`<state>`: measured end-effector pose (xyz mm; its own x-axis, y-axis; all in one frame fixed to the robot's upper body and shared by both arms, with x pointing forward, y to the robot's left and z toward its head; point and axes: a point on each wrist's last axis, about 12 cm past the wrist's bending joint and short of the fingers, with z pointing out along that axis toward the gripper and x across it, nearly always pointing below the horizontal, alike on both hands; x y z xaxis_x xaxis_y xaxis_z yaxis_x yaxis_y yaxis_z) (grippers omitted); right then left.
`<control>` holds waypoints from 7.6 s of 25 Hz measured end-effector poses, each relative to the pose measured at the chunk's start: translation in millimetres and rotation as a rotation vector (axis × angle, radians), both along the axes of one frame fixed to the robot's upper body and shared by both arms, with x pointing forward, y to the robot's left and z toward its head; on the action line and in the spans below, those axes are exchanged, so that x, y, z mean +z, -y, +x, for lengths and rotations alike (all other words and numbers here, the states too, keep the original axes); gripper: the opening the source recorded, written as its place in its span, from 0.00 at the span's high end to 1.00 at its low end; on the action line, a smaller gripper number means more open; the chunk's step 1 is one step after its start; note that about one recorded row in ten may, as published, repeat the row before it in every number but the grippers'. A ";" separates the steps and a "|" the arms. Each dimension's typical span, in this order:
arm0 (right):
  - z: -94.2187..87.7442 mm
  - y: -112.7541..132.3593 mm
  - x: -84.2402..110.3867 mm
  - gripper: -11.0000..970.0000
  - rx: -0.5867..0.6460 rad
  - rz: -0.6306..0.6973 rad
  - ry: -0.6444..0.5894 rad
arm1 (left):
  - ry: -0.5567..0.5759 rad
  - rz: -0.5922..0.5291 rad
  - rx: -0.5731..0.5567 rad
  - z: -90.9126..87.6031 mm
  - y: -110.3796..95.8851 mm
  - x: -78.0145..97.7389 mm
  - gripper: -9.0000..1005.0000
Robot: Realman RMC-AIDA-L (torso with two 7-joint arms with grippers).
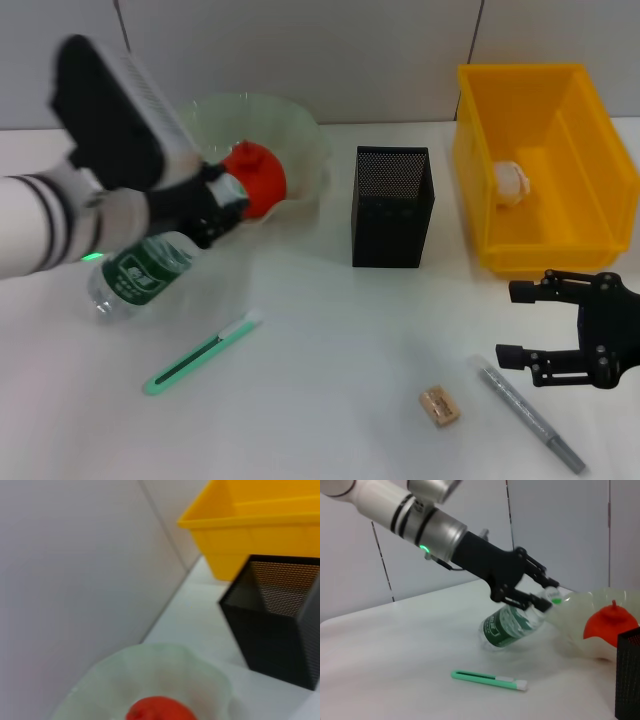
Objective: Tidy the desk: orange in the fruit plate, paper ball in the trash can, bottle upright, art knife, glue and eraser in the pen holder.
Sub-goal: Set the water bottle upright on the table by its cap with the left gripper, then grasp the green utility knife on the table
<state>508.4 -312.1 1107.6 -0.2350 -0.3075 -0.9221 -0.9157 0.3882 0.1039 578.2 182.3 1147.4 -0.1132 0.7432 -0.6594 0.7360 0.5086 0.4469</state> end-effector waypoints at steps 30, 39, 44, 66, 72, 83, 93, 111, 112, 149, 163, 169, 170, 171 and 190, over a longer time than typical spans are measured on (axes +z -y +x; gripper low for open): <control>6.0 -9.3 -0.3 0.15 0.029 0.017 -0.006 | -0.012 -0.381 0.239 -22.5 -80.3 25.8 0.80; 7.8 -9.8 0.1 0.15 0.026 0.014 0.000 | -0.034 -0.461 0.181 -26.4 -81.2 23.7 0.85; 8.7 -11.6 -0.8 0.15 0.030 0.020 -0.006 | -0.031 -0.477 0.190 -25.7 -85.2 20.5 0.80; 13.8 -15.0 -0.4 0.15 0.034 0.015 -0.001 | -0.029 -0.581 0.215 -8.9 -105.7 -15.8 0.23; 14.0 -15.1 -0.7 0.15 0.032 0.015 -0.003 | -0.037 -0.622 0.198 -14.0 -108.9 -23.7 0.25; 12.6 -15.9 -3.4 0.15 0.031 0.026 -0.016 | -0.028 -0.611 0.170 -15.8 -107.5 -24.7 0.53; 11.0 -15.9 -3.5 0.15 0.037 0.033 -0.018 | 0.050 -0.659 0.198 -22.4 -123.8 -13.4 0.56; 11.2 -17.5 -3.6 0.15 0.042 0.037 -0.019 | 0.021 -0.671 0.253 -8.8 -127.2 -24.2 0.54; 11.1 -17.6 -3.9 0.15 0.042 0.038 -0.020 | 0.019 -0.669 0.255 -8.3 -127.1 -24.8 0.53; 26.6 -22.9 19.4 0.15 0.019 0.015 -0.105 | 0.114 -0.858 -0.056 -100.0 -186.5 -17.1 0.21; 62.7 -95.8 72.5 0.15 0.048 -0.375 -0.348 | -0.099 -0.845 -0.169 -137.1 -186.8 -56.0 0.21; 71.9 -122.2 90.1 0.15 0.015 -0.419 -0.417 | -0.098 -0.829 -0.185 -138.9 -186.8 -56.9 0.22; 73.2 -126.6 93.1 0.15 0.012 -0.423 -0.427 | -0.096 -0.823 -0.188 -139.9 -187.3 -57.2 0.22; 73.9 -130.2 95.2 0.15 0.013 -0.428 -0.433 | -0.095 -0.818 -0.189 -140.5 -187.9 -57.5 0.22; 95.8 -173.2 102.8 0.15 0.026 -0.527 -0.461 | -0.113 -0.749 -0.229 -142.9 -185.5 -63.8 0.22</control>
<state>604.2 -138.9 1210.4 -0.5531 -0.6968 -0.4567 -0.8330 0.4722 0.2884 435.3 367.8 1083.6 -0.1075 0.1186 -0.9871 0.8794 0.4745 -0.0387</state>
